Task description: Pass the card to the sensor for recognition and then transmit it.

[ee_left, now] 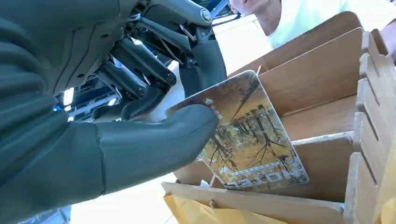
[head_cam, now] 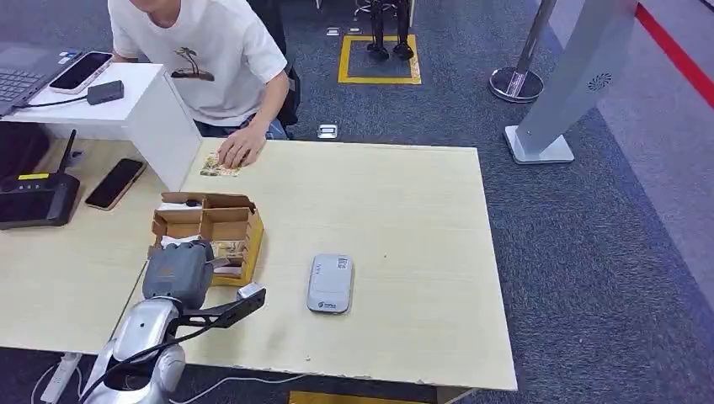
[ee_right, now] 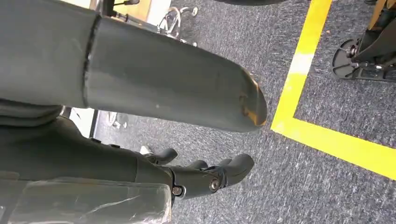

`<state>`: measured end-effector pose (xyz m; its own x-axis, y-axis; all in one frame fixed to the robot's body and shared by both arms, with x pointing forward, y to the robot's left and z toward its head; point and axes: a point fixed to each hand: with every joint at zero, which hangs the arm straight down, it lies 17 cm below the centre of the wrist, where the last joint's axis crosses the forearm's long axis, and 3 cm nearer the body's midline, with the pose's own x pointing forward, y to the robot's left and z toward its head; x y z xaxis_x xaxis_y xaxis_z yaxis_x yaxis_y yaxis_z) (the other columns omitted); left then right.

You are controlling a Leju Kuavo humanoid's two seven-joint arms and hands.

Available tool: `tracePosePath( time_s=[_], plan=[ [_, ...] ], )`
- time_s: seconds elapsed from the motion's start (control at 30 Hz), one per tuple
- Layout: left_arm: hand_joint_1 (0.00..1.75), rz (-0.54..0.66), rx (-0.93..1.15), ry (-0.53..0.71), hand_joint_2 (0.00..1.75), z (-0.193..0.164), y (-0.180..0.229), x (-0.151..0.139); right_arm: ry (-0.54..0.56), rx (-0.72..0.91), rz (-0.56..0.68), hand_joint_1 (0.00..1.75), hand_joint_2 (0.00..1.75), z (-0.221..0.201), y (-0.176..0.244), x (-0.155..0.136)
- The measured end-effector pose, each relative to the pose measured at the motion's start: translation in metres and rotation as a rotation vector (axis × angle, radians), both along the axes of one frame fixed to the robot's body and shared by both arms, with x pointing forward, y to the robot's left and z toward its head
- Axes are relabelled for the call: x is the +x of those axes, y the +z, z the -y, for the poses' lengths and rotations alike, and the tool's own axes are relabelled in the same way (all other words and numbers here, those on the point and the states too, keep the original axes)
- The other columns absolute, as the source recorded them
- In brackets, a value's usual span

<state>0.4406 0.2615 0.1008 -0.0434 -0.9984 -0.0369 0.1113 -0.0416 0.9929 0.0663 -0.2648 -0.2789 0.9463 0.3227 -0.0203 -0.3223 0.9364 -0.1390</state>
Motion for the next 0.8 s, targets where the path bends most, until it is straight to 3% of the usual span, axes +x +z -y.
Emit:
tracePosePath(
  time_s=[0.27, 0.8],
  plan=[
    [1.75, 0.055, 0.004, -0.036, 1.75, 0.002, 0.014, 0.006, 0.01, 0.002, 0.011, 0.0, 0.0, 0.0, 0.0, 0.002],
    [1.75, 0.362, 0.052, -0.092, 1.75, -0.001, 0.171, 0.075, 0.011, 0.013, 0.017, 0.0, 0.0, -0.004, 0.0, 0.004]
  ],
)
